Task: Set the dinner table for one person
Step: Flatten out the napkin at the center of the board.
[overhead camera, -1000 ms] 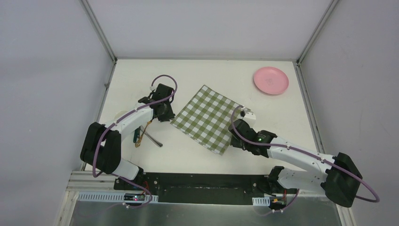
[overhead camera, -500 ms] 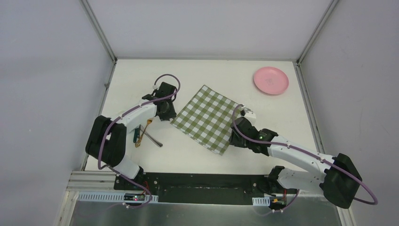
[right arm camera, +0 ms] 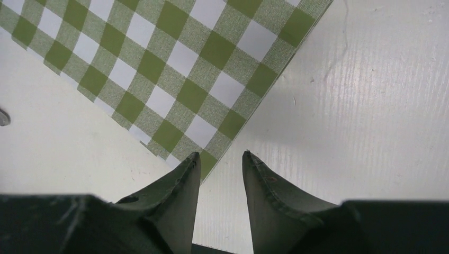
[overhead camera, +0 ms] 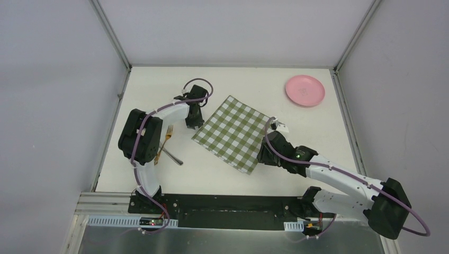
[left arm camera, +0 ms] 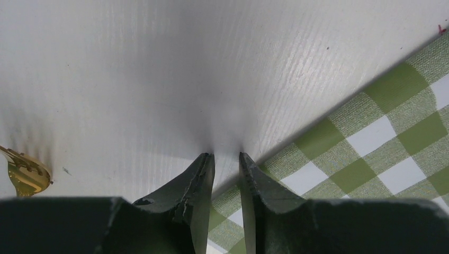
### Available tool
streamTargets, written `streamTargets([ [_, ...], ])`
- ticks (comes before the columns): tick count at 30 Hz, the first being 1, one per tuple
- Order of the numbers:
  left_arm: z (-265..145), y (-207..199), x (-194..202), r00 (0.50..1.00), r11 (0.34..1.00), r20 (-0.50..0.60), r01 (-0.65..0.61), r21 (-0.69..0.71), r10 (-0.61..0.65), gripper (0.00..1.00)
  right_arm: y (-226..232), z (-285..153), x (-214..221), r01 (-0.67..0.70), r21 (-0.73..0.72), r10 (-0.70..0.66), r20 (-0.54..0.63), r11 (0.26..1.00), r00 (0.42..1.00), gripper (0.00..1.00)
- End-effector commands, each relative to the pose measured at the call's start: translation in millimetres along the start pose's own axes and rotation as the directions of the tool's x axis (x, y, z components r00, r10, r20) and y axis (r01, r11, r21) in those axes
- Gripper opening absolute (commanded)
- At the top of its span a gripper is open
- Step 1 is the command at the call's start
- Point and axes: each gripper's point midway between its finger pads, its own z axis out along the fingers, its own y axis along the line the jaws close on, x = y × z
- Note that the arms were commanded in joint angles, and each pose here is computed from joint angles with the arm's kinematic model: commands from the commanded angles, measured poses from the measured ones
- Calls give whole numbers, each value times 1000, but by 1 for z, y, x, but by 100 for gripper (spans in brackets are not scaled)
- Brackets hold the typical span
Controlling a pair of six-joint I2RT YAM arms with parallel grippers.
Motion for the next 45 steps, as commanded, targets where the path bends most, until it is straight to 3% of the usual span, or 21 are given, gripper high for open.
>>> streamTargets([
  [1, 5, -1, 0, 1000, 999, 0, -26, -22, 26, 26, 14, -13, -17, -2, -61, 5, 44, 998, 999, 39],
  [7, 7, 1, 26, 998, 1000, -56, -5, 4, 5, 24, 17, -17, -20, 4, -74, 0, 50, 997, 999, 39],
  [26, -24, -44, 66, 997, 994, -57, -44, 104, 50, 24, 14, -11, -30, -10, -18, 11, 54, 1000, 999, 40],
  [35, -27, -59, 66, 997, 990, -50, -53, 130, 60, 23, -40, -3, -29, -240, 97, 230, 106, 966, 967, 40],
  [45, -31, -66, 61, 997, 987, -42, -60, 147, 67, 23, -71, -1, 21, -537, 50, 532, 92, 842, 842, 37],
])
